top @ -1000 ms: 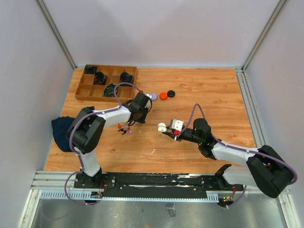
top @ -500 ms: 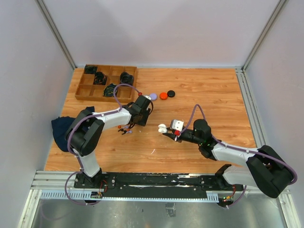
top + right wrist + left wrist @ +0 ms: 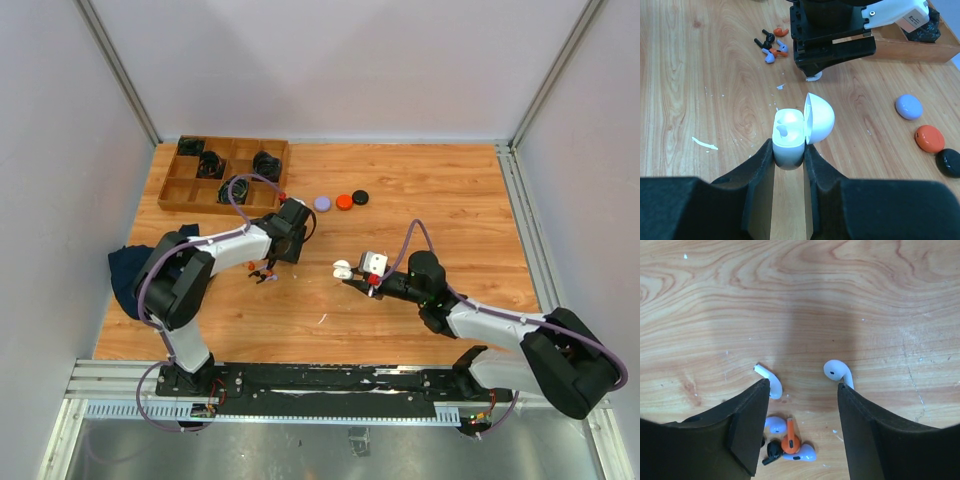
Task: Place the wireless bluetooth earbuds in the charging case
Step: Move the earbud to the center of the board, then pick up the earbud from the center of the board.
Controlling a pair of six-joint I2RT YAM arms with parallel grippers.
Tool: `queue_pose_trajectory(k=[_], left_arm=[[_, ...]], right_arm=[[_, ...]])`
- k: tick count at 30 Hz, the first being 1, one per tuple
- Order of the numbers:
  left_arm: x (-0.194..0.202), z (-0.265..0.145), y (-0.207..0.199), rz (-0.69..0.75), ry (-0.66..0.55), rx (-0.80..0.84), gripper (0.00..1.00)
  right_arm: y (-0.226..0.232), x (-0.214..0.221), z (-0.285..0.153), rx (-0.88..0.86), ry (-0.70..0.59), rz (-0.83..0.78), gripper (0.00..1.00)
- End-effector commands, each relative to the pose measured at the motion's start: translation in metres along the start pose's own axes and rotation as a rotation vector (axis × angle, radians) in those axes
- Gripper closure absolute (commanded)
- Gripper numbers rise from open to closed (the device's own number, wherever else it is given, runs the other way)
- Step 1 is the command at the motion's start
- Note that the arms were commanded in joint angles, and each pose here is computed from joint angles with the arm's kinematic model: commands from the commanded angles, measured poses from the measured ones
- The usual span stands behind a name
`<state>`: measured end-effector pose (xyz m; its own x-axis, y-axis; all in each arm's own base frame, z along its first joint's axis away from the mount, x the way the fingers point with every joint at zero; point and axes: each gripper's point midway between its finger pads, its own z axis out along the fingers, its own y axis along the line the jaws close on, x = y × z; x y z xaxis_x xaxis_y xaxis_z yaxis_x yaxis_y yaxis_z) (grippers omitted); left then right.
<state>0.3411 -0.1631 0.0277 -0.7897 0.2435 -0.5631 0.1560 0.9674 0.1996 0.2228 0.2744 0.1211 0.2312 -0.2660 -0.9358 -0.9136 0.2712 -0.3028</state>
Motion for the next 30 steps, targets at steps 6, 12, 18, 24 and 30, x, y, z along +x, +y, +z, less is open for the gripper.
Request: queue_pose_trajectory(k=[6,12,18,24,30], left_arm=[[-0.03,-0.032,-0.007,-0.168,-0.044,0.059,0.36],[-0.032,-0.023,-0.017,-0.193,0.006,0.072,0.48],[-0.029,-0.008,-0.017,-0.208,0.051,0.071,0.62],[-0.022,0.001,-0.016,-0.209,0.092,0.07,0.6],[-0.014,0.006,-0.024,-0.197,0.134,0.097,0.59]], right_arm=[[-0.003,-0.016,-0.002,0.012,-0.042,-0.023,0.99],[-0.002,-0.018,-0.003,0.01,-0.046,-0.019,0.99],[-0.002,-0.019,-0.004,0.007,-0.045,-0.019,0.99],[-0.001,-0.021,-0.004,0.003,-0.051,-0.02,0.99],[-0.001,-0.022,-0.004,0.002,-0.051,-0.021,0.99]])
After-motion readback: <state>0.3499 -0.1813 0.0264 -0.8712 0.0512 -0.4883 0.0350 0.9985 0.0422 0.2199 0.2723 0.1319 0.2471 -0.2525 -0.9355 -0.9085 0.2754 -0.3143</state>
